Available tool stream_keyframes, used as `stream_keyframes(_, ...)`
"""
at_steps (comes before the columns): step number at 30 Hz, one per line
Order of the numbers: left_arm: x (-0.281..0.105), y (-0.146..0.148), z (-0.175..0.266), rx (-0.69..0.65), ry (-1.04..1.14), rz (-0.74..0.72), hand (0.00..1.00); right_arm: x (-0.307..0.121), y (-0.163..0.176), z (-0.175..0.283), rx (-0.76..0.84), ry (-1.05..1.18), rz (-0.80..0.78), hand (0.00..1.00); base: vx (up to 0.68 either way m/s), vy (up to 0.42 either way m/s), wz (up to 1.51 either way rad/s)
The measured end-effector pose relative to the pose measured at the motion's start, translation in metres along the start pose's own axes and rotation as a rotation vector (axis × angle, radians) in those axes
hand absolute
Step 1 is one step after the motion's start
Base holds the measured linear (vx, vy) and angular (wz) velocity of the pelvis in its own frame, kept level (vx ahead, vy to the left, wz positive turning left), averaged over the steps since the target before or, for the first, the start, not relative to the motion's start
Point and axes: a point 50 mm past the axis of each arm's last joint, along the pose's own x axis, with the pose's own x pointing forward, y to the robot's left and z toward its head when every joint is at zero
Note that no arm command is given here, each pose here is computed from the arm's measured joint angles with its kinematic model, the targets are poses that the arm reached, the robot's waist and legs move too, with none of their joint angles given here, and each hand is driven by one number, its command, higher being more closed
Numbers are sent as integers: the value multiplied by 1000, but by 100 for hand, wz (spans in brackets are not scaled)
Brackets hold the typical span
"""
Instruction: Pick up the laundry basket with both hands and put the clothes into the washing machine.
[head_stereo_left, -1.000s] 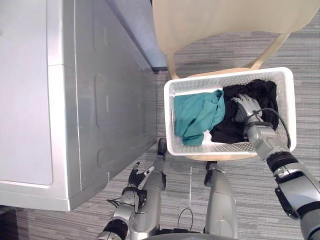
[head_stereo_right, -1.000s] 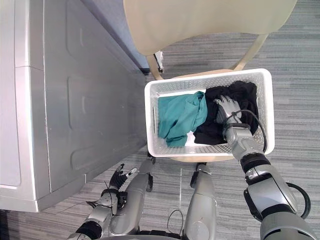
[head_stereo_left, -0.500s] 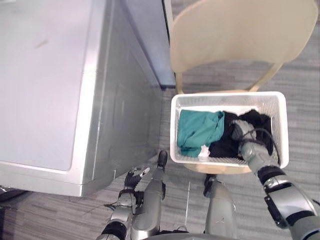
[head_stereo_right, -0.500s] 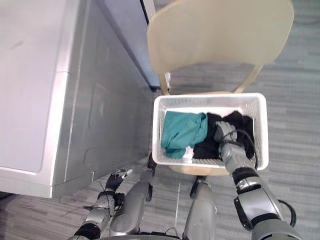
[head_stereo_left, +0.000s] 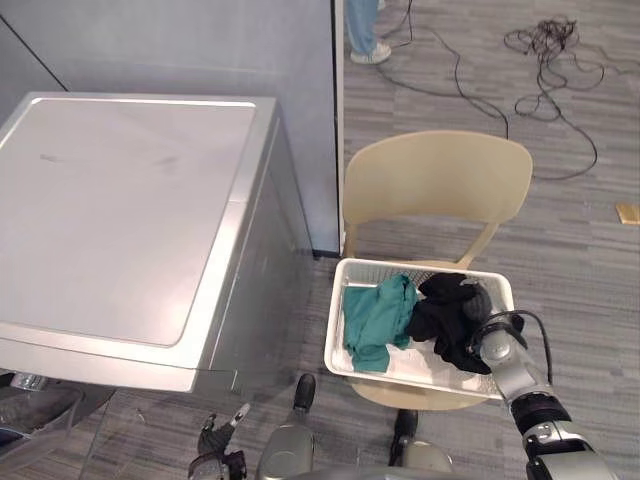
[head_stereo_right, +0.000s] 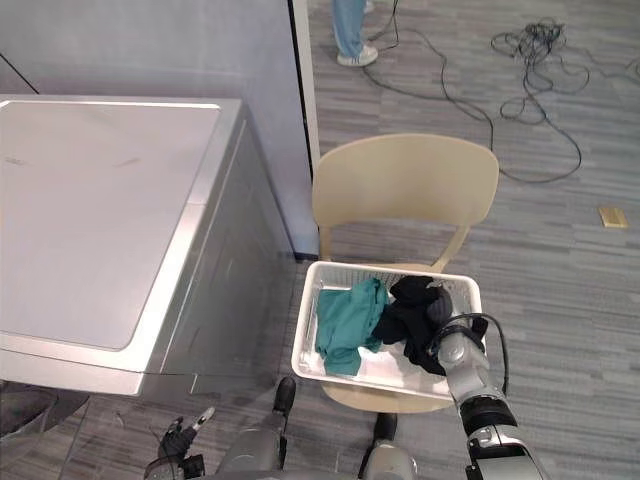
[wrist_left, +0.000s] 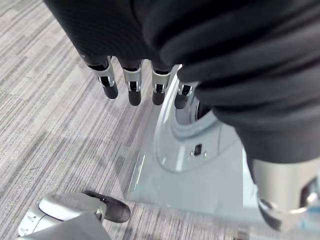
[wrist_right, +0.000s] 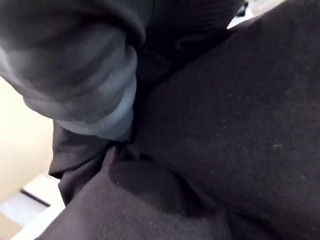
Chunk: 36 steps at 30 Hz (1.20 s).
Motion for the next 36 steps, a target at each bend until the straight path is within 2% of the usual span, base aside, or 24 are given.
stream_keyframes(4,-1,26,-10,-123,36,101,0,2,-18,12,36,-54,-81,100,8,3,1)
stream_keyframes(7,-6,63,2,-284,-56,235,0,-3,-39,21,66,-110,-170,100,11,-10,-1)
stream_keyframes(9,-14,93,20,-353,-167,346,0,-5,-52,28,82,-147,-226,100,33,-42,-8)
stream_keyframes(13,-54,149,83,-436,-530,596,0,-17,-104,49,128,-255,-474,100,19,-11,-5)
stream_keyframes(16,-87,169,121,-433,-755,745,0,-28,-128,65,148,-337,-606,100,17,-8,-9)
stream_keyframes(17,-106,172,144,-442,-894,793,0,-30,-136,79,161,-395,-648,100,-11,-8,-5)
stream_keyframes(19,-123,171,169,-468,-1038,801,0,-31,-141,95,178,-457,-677,100,-44,-4,-14)
stream_keyframes(21,-150,159,206,-475,-1257,747,0,-35,-148,119,188,-558,-702,100,-51,2,-18)
stream_keyframes(23,-180,140,241,-464,-1491,628,0,-36,-154,144,185,-667,-713,100,-33,7,-18)
stream_keyframes(26,-207,112,275,-414,-1716,479,0,-39,-161,173,222,-790,-719,100,-11,8,-16)
stream_keyframes(31,-221,71,306,-296,-1853,209,0,-41,-169,200,273,-900,-697,100,6,-3,-13)
stream_keyframes(36,-208,16,346,-195,-1815,-69,0,-40,-168,233,379,-992,-630,100,0,-1,-16)
